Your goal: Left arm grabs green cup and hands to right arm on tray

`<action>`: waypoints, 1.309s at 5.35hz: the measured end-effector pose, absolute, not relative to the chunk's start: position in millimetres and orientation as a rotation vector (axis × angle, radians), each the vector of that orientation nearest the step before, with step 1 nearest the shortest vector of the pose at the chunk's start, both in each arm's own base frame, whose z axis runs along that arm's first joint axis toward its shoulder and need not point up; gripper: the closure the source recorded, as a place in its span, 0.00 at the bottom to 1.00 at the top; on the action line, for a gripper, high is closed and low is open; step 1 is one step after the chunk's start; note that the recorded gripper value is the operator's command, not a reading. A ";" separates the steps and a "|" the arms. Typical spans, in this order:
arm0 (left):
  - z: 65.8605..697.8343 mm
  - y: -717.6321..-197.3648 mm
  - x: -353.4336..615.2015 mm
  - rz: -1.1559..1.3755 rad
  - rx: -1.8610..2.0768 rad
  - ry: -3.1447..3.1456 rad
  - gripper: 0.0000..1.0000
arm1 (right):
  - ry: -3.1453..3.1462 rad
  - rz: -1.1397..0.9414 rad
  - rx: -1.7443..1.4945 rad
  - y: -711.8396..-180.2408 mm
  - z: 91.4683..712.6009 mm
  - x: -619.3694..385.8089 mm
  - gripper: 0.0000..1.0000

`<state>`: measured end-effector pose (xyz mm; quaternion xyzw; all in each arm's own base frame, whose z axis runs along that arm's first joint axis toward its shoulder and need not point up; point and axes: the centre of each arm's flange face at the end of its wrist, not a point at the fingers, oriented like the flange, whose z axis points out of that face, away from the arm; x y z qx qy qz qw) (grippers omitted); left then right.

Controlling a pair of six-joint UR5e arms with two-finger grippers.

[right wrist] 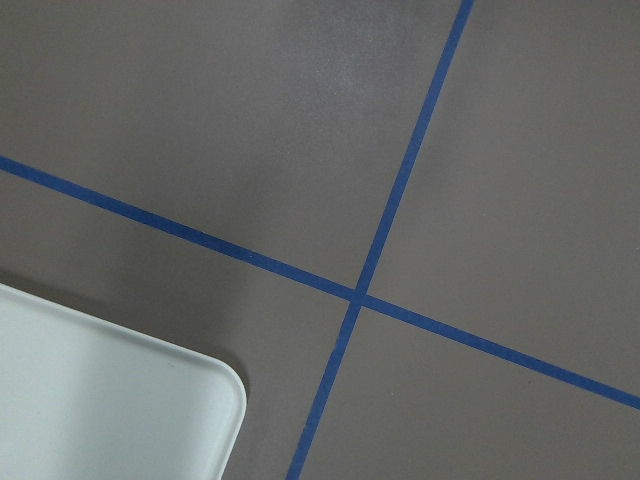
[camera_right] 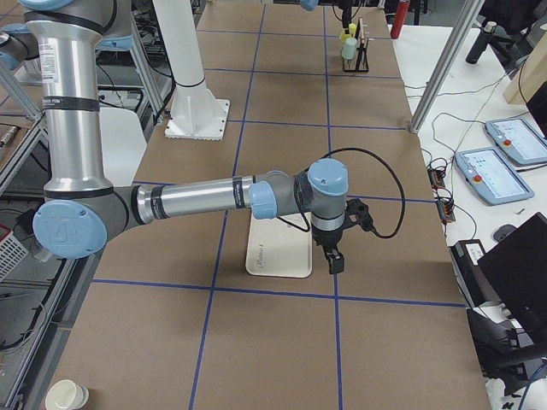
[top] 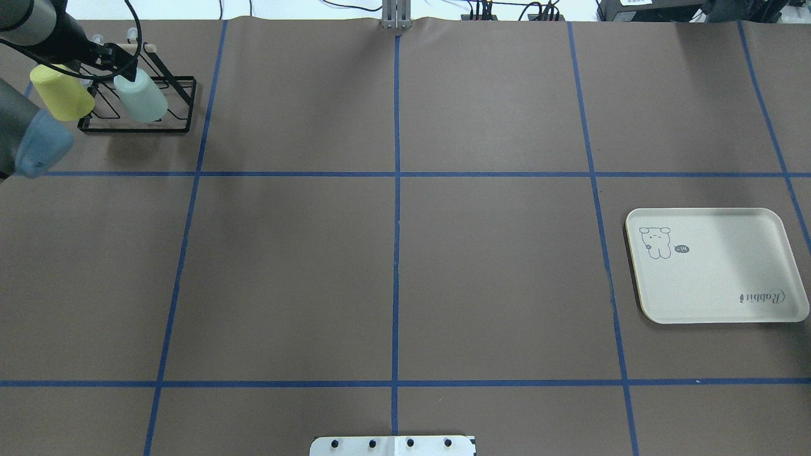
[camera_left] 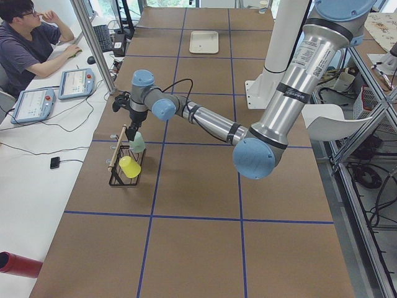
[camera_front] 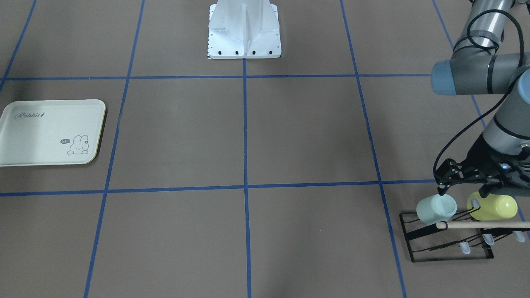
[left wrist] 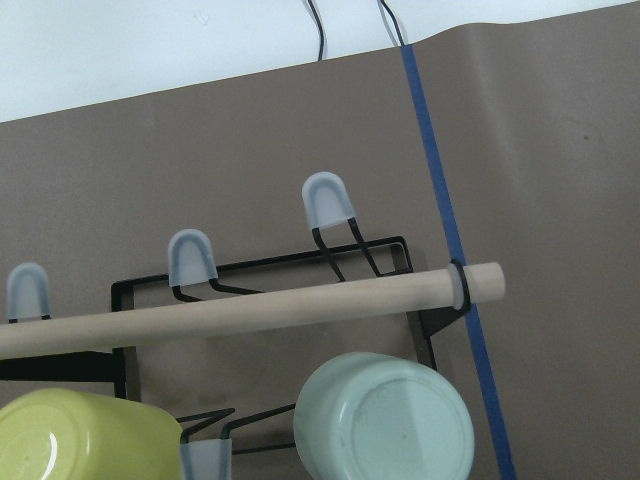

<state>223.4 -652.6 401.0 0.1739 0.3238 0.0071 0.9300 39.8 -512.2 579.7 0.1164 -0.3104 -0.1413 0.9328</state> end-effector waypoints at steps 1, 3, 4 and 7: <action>397.1 -651.6 243.1 0.023 0.347 0.614 0.00 | -0.636 -0.288 0.238 -512.2 579.6 39.6 0.00; 401.2 -655.0 266.1 0.035 0.330 0.554 0.00 | -0.636 -0.288 0.237 -512.2 579.6 39.4 0.00; 404.9 -659.7 271.2 0.039 0.321 0.542 0.01 | -0.636 -0.287 0.237 -512.2 579.9 39.4 0.00; 409.4 -668.0 277.2 0.039 0.306 0.532 0.18 | -0.637 -0.287 0.236 -512.2 580.4 39.4 0.00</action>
